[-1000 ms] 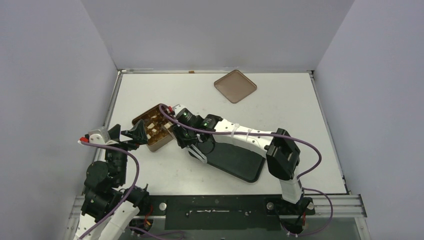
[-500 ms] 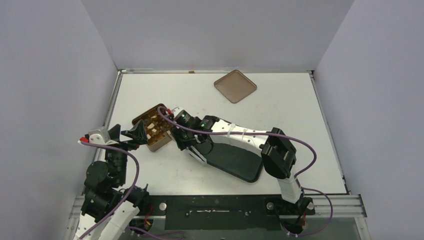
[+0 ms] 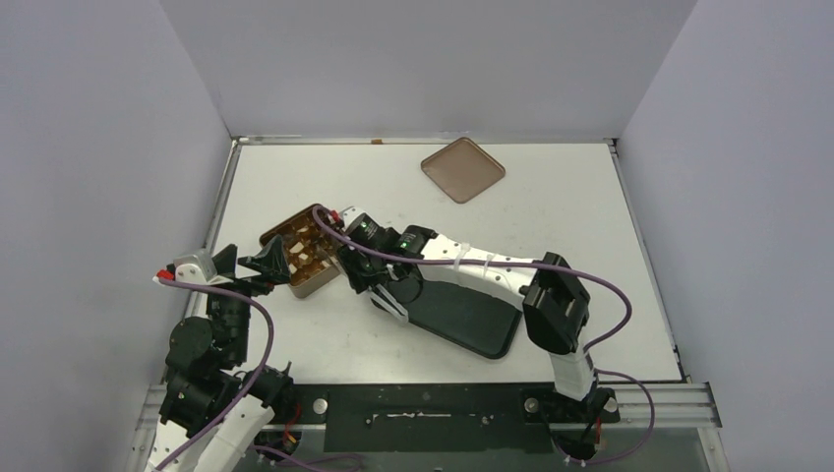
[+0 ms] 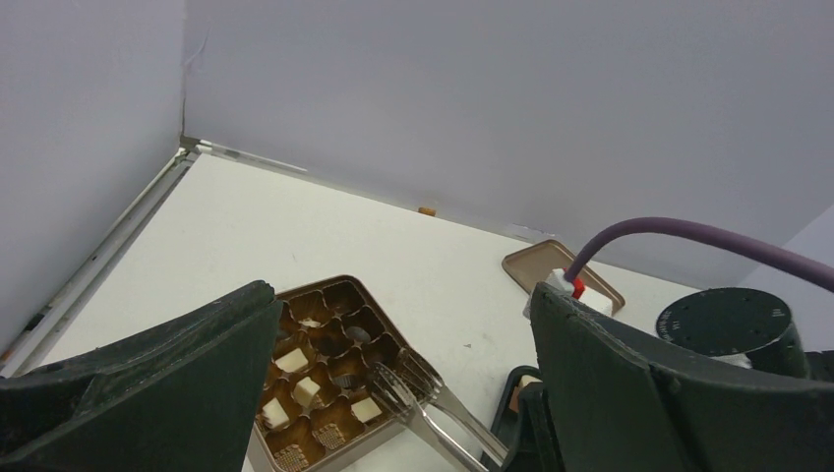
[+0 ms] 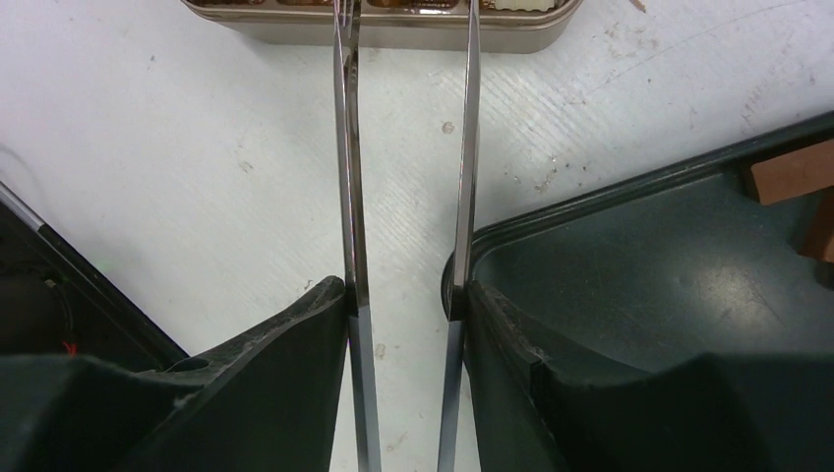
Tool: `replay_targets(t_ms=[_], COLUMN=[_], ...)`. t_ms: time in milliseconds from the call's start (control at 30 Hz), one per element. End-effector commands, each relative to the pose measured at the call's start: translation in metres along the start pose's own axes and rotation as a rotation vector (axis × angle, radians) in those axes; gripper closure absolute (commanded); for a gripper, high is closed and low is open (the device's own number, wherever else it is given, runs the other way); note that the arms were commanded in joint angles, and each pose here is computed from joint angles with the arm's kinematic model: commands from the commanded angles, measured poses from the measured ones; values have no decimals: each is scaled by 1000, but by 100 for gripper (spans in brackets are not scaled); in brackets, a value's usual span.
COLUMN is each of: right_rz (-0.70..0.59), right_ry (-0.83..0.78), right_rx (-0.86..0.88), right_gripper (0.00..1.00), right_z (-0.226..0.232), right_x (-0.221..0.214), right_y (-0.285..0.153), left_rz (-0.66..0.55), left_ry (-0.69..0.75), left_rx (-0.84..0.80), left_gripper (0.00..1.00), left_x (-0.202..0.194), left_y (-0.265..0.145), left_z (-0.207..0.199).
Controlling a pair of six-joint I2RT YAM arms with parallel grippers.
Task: Pack the chocolate
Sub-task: Place the fake chocolate in the packing box, then pick up the fake chocolate from the plate.
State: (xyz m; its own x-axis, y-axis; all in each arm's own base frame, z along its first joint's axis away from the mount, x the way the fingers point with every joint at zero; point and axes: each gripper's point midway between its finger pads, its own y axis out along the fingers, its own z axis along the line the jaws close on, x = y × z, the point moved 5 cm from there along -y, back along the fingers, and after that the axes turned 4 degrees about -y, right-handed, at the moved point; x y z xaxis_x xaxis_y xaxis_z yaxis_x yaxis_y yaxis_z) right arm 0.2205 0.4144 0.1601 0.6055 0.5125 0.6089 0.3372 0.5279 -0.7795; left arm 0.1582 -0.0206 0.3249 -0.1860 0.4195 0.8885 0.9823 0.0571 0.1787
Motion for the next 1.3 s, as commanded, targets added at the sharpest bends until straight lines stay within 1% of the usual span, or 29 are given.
replay_targets(t_ms=[0,100,300,600,733,933,1267], right_rz=[-160,-166,-186,-131,-109,-45,2], right_ry=[14,28,98,209,240,266,287], right_rx=[-12,-25,-114,-283,-320,-354,-349], right_gripper=[57,57,57,56,56,56,56], right_z=[-4,-14,-55,-107,-116,-123,-130], right_x=[32,28,14,-38,-58,-86,-103], right_y=[-51,-62,-85,-107,-112,-106,-90], left_rz=[-27,-26,-21,-19,-19,-18,-17], left_ry=[-5,-4,-2,-1,-2,-1,-2], left_rx=[-17,-17,-23,-26,-27,-29,-29], left_gripper=[3,3,3,3,3,3,3], left_x=[5,4,3,2,2,2,2], left_y=[0,1,3,3,3,3,3], left_z=[-3,-3,-4,-4,-4,-5,-5])
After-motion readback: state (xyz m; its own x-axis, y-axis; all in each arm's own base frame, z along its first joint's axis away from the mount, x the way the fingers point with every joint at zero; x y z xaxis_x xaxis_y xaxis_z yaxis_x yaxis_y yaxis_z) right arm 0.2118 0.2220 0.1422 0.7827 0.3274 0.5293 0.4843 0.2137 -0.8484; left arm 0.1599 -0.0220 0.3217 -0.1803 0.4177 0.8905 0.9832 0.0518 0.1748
